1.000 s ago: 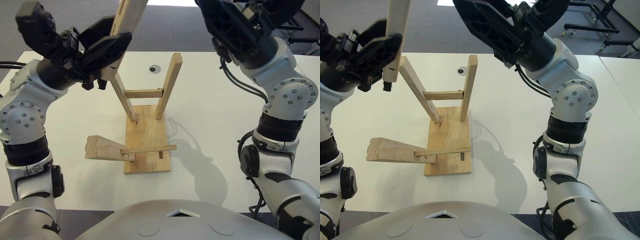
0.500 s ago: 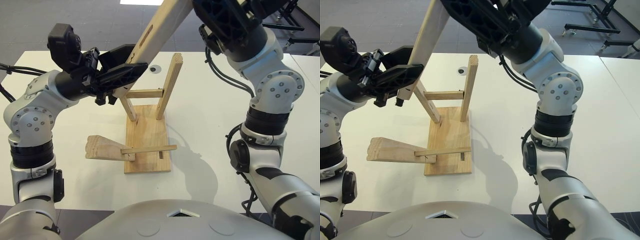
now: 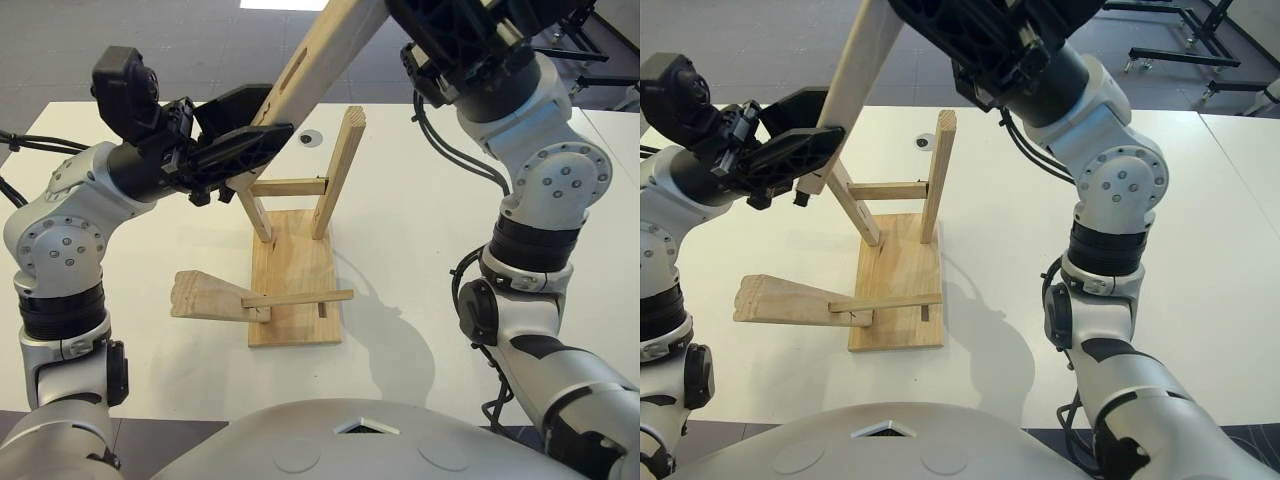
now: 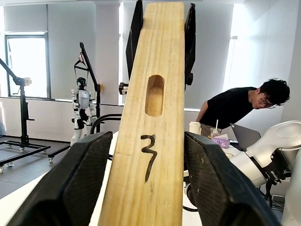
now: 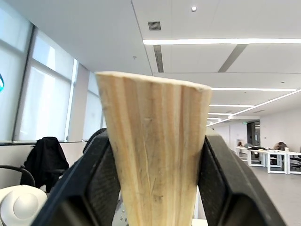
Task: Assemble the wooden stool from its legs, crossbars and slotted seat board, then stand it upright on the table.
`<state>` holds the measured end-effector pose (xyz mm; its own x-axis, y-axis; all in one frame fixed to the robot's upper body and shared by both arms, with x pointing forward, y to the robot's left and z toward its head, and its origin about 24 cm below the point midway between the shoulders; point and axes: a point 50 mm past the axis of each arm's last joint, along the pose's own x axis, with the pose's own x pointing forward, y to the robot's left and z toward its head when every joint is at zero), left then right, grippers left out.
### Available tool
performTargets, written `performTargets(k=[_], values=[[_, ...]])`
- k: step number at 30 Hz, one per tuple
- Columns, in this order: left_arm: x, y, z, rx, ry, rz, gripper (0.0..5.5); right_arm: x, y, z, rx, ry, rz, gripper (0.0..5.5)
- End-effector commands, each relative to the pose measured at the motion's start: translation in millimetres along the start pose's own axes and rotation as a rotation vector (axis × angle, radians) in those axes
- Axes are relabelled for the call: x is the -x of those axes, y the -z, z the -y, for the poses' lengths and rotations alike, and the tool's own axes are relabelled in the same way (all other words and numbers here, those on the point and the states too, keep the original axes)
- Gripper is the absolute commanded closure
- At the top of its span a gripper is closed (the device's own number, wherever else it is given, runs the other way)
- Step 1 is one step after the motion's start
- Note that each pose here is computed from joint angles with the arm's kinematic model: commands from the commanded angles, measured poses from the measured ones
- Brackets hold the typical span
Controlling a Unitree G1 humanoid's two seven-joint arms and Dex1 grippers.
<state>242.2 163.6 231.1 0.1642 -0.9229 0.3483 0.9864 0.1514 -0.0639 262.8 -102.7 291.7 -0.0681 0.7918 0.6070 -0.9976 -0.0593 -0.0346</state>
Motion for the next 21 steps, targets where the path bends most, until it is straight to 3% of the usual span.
performTargets(k=[1,7,9,16,21], values=[[12.6,-12.2,-3.0,-0.044,-0.094,0.030,2.15,6.6,-7.2,-6.0,0.058,0.003,-0.028,3.45],[49.8,-44.3,15.3,-0.159,-0.219,0.037,1.19,40.2,-19.4,-11.1,0.147,0.118,-0.066,3.45],[62.9,-46.0,30.5,-0.146,-0.236,0.007,0.89,59.1,-19.2,-17.8,0.119,0.124,-0.156,3.45],[83.0,-28.8,84.7,0.066,-0.205,-0.121,0.86,128.4,6.9,-50.0,0.087,0.296,-0.393,3.45],[84.4,-16.8,103.3,0.189,-0.172,-0.180,0.86,138.9,14.7,-63.9,0.070,0.321,-0.429,3.45]])
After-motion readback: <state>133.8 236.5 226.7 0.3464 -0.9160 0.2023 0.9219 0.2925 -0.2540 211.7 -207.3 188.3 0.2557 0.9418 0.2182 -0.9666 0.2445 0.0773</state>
